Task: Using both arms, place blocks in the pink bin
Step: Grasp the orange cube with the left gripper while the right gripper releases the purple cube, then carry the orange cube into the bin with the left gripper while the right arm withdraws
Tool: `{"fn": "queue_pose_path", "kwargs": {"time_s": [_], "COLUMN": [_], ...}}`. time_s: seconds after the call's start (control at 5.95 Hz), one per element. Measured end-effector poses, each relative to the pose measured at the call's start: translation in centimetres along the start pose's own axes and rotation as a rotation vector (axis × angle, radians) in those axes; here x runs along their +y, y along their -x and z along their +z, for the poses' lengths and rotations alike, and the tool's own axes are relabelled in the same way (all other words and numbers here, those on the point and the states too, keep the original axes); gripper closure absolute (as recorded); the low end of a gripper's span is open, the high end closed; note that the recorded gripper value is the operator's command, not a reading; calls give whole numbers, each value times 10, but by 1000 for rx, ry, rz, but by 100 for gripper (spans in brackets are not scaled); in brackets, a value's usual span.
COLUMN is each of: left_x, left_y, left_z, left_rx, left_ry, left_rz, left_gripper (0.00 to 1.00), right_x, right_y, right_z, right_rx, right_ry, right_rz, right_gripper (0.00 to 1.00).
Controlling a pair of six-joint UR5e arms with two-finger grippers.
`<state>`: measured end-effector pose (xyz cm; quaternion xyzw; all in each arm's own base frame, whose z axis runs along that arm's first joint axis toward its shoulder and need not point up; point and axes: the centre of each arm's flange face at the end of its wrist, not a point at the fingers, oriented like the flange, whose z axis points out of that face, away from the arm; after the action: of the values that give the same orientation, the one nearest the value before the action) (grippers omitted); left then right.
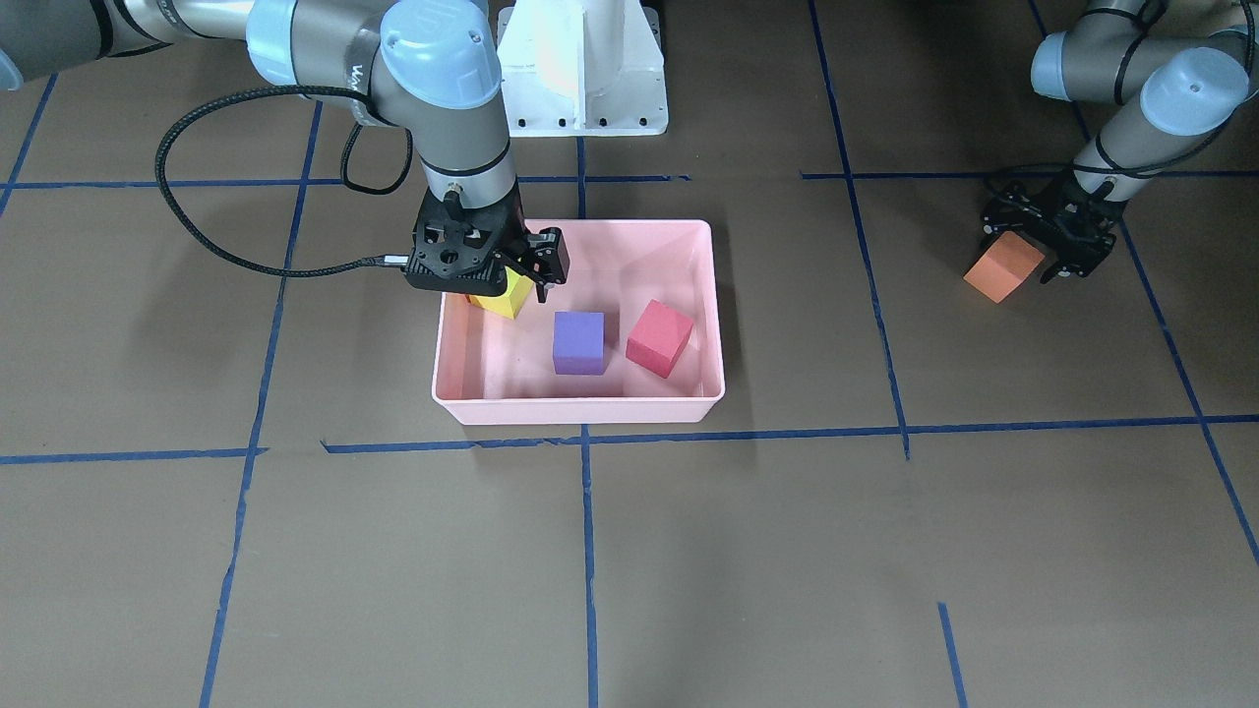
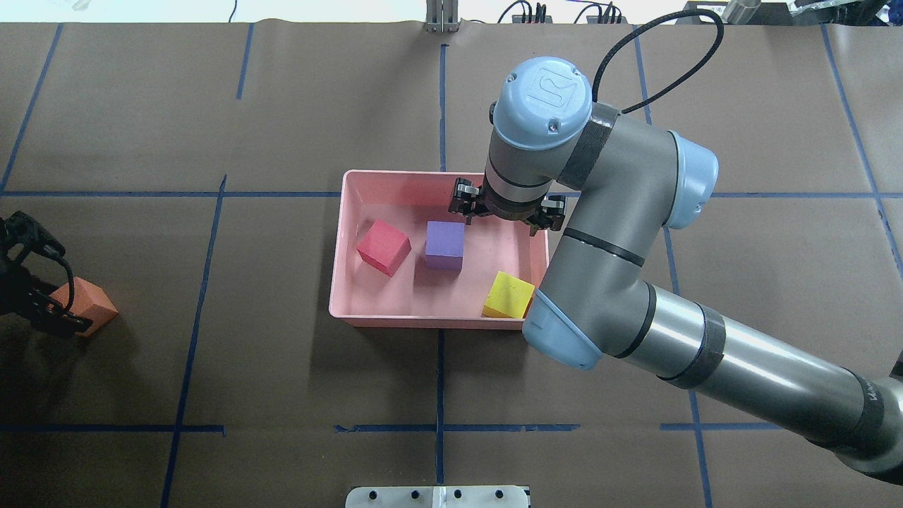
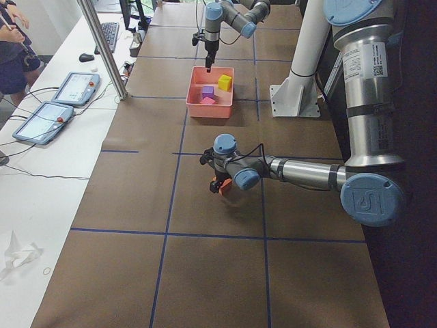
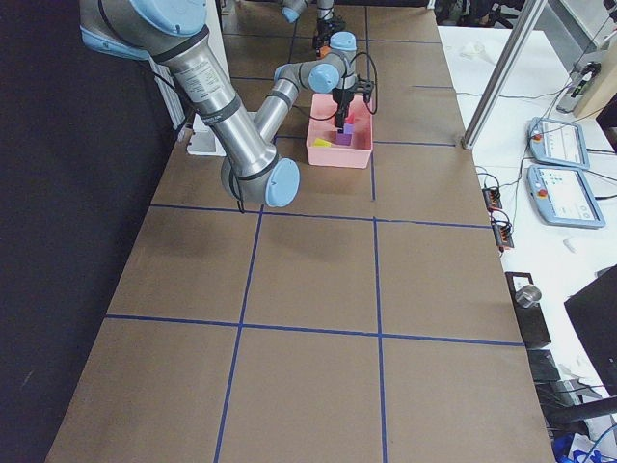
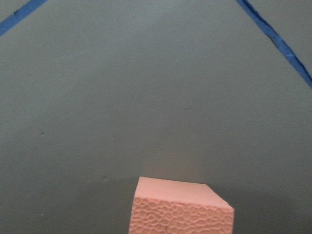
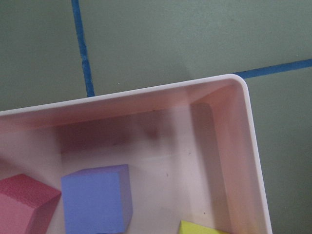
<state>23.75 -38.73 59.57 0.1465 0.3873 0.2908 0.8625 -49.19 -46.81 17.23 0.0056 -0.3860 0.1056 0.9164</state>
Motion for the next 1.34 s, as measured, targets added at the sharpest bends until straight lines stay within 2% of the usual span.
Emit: {"fn": "queue_pose_path", "kwargs": {"time_s": [0.17,0.5,0.84,1.01,1.34], "left_x": [-1,-11,-40,-72,-165], "left_y": [-1,-14,-24,-33,-82], "left_z": [2,-2,-15,-30,-77], "left_rx": [7,83,113,116,129], "left_ry": [5,10,-32,-67,-102], "left_rz": [-1,9,12,-29,-160], "left_gripper": [59,60,59,59,57], "right_x": [-1,-12,-46,-69,-116], "right_y": [0,-6,-41,-77,-158], "right_z": [-1,-16,-39,-48,-57], "right_rx": [0,-20,-42,-43,-23], "right_ry": [-1,-10,0,5,14], "right_rz": [0,-19,-55,-95,-201], "right_gripper": [0,0,0,0,0]}}
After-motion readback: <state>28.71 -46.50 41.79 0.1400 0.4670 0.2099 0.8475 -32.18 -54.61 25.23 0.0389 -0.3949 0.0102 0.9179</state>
